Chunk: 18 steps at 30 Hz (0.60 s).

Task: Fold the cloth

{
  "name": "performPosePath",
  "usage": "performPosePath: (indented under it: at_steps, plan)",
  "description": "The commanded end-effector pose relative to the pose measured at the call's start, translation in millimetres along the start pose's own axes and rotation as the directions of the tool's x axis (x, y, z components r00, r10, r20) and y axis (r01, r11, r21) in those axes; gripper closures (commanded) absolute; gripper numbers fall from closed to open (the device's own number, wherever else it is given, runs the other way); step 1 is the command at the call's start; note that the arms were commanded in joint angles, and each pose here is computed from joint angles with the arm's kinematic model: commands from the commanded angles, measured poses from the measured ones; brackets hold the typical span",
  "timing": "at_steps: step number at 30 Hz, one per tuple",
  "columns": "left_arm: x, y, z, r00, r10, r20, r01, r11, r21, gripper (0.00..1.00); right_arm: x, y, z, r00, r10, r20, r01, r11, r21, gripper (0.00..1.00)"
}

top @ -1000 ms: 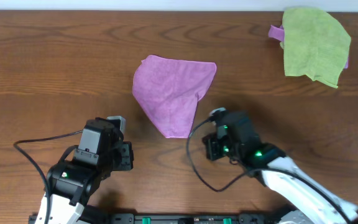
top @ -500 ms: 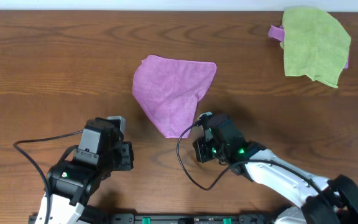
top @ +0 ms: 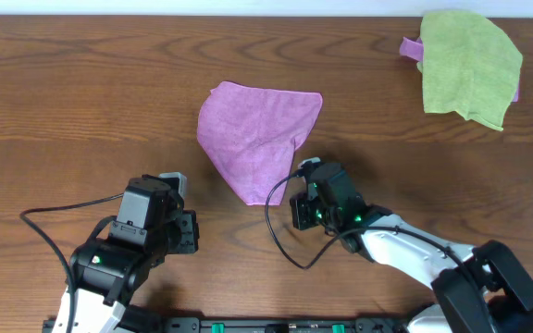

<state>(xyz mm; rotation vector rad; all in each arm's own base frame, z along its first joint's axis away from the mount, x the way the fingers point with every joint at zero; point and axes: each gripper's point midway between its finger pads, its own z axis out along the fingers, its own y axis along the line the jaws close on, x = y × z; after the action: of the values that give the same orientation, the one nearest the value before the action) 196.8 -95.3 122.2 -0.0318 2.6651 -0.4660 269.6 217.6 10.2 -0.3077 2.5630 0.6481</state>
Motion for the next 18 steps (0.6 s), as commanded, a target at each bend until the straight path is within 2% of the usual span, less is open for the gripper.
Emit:
performPosePath:
  at_steps: [1, 18]
  plan:
    - [0.8, 1.7, -0.2, 1.0, -0.017, 0.0, 0.017, 1.0, -0.004, 0.94, -2.2, -11.6, 5.0, 1.0, 0.013, 0.009, -0.013, 1.0, 0.026, 0.99]
    - [0.6, 1.7, -0.2, 1.0, -0.017, 0.0, 0.017, 1.0, -0.004, 0.94, -12.7, -10.9, 29.6, 0.999, 0.036, 0.01, -0.036, 0.999, 0.002, 0.99]
